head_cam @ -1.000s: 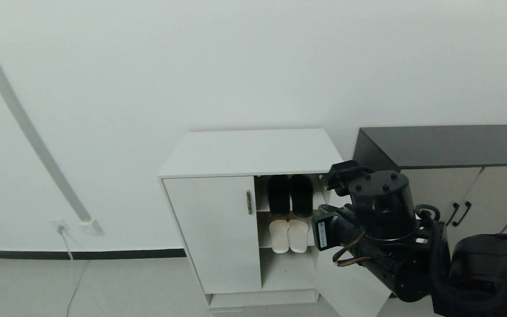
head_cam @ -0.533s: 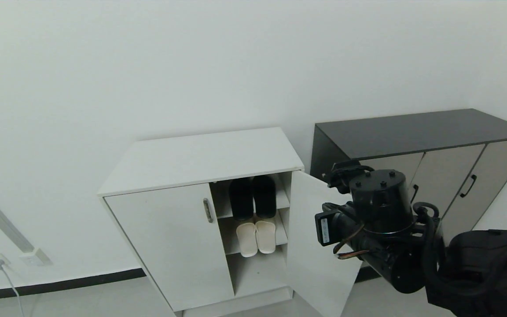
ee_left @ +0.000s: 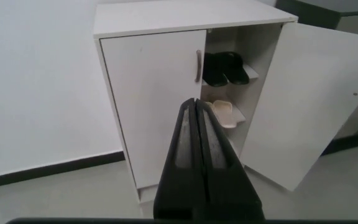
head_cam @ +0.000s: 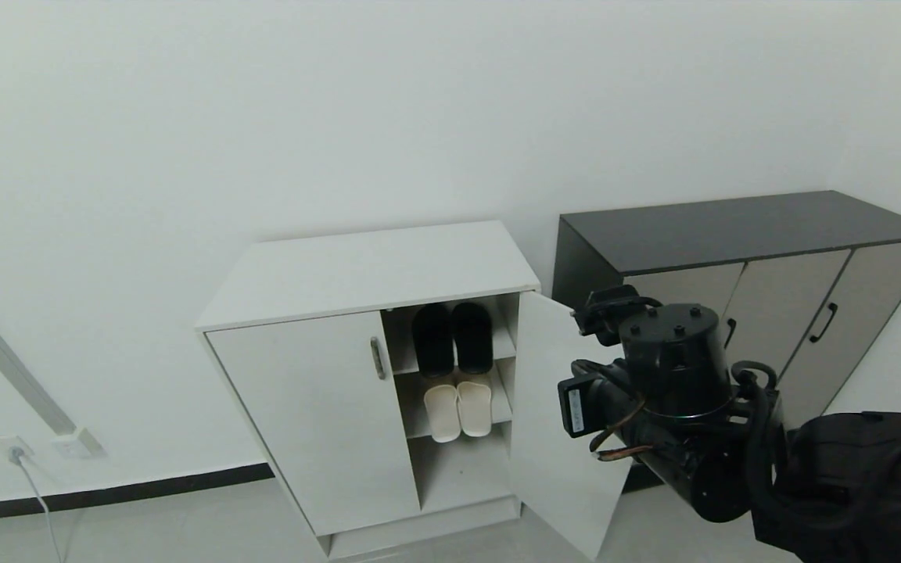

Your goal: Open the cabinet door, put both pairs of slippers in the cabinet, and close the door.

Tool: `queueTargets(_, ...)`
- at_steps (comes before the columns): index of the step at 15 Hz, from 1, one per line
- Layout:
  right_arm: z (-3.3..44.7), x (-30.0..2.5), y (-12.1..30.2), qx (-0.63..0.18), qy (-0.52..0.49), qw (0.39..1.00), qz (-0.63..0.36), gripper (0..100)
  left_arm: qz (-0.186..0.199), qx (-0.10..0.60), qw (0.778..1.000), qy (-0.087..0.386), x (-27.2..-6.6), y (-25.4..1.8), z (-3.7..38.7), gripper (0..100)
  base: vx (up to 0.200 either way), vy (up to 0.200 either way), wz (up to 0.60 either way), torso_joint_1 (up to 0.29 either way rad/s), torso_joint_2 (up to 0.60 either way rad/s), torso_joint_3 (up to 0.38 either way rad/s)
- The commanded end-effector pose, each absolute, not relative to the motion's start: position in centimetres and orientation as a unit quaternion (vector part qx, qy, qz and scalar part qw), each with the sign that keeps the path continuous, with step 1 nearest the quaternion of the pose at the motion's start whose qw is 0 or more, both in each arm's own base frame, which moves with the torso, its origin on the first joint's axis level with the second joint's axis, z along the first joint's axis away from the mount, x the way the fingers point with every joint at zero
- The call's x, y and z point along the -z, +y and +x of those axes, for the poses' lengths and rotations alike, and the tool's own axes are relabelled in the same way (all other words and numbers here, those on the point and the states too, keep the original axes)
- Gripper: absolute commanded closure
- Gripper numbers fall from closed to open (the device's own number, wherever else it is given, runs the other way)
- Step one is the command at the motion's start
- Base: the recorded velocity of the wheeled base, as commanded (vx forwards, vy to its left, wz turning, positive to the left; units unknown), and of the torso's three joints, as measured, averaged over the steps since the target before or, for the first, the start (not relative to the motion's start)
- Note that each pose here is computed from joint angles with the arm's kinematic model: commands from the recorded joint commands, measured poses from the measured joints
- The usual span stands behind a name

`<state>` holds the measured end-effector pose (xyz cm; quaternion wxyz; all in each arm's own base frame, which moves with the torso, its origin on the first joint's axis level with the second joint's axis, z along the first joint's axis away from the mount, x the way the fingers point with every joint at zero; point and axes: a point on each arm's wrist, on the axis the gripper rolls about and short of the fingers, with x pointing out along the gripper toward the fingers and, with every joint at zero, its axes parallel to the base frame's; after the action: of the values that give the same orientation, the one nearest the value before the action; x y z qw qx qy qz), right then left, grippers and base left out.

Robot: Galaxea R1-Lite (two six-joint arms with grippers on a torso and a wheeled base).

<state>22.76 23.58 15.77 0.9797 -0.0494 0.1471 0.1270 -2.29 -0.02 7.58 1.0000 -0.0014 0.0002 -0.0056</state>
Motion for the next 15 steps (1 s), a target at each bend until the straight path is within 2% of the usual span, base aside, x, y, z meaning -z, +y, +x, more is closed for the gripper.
queueTargets(1,23.0,-15.5,23.4,-0.122,0.151,0.980,-0.053,100,-0.002,0.006,1.000,0.001,-7.6,0.0,-2.3,100,-0.200,0.000,0.00,-0.022,0.00,0.002)
queueTargets(3,24.1,-14.9,23.2,-0.108,0.154,0.981,-0.053,100,-0.002,0.006,1.000,0.001,-7.6,0.0,-2.3,100,0.000,0.000,0.00,0.000,0.00,0.000)
queueTargets(6,28.5,-14.5,21.8,-0.053,0.150,0.987,-0.038,100,-0.002,0.006,1.000,0.001,-7.6,0.0,-2.3,100,0.000,0.000,0.00,0.000,0.00,0.000)
queueTargets(11,35.2,-15.6,19.0,-0.024,0.152,0.988,-0.016,100,-0.002,0.006,1.000,0.002,-7.5,0.0,-2.3,100,0.000,0.000,0.00,0.000,0.00,0.000)
queueTargets(15,39.0,-14.4,17.8,-0.013,0.153,0.988,-0.004,100,-0.002,0.006,1.000,0.001,-7.6,0.0,-2.3,100,0.000,0.000,0.00,0.000,0.00,0.000)
